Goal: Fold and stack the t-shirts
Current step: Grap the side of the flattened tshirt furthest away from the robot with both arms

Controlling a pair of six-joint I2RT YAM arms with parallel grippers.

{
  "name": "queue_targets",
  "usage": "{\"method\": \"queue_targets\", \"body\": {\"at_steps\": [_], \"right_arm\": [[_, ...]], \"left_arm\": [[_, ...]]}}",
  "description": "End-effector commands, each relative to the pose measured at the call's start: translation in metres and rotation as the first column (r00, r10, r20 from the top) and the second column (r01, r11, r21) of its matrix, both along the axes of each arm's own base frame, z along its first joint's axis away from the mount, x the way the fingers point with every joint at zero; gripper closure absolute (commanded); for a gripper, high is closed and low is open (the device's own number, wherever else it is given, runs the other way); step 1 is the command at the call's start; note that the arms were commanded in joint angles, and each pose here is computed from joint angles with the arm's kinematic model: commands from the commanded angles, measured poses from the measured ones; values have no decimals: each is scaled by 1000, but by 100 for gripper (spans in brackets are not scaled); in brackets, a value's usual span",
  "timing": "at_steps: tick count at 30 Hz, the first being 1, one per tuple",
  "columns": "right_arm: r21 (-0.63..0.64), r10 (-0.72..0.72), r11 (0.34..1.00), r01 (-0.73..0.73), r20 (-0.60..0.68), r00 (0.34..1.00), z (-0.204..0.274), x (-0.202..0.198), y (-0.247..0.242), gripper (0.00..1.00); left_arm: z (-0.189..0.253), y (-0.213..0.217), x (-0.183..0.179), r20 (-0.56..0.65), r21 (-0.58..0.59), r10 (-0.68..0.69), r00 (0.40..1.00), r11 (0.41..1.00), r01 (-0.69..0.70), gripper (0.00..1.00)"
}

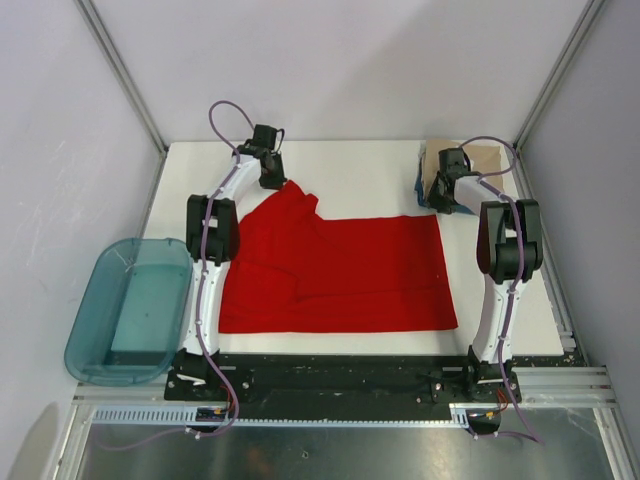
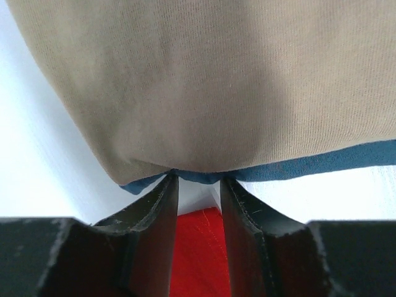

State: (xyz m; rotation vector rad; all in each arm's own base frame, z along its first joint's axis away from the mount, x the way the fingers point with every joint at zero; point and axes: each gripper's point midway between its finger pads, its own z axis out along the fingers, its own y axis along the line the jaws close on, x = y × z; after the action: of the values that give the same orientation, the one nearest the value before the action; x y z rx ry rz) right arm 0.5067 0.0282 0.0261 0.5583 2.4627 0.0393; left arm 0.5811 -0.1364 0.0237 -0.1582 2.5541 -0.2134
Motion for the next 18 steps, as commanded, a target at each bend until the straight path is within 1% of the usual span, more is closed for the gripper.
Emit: {"method": "queue_targets", "body": {"at_steps": [1, 15, 18], "right_arm": [[-29, -10, 1000, 8, -63, 998, -9, -17, -5, 63], [-27, -6, 1000, 3, -108, 994, -15, -43, 0, 65], [-23, -5, 1000, 3, -112, 994, -16, -45, 2, 68]], "left_arm": [[-4, -5, 2, 0, -1, -6, 1000, 1000, 6, 92], [-5, -5, 1, -3, -3, -10, 1000, 1000, 10, 93], [-5, -5, 1, -2, -4, -10, 1000, 1000, 10, 93]]}}
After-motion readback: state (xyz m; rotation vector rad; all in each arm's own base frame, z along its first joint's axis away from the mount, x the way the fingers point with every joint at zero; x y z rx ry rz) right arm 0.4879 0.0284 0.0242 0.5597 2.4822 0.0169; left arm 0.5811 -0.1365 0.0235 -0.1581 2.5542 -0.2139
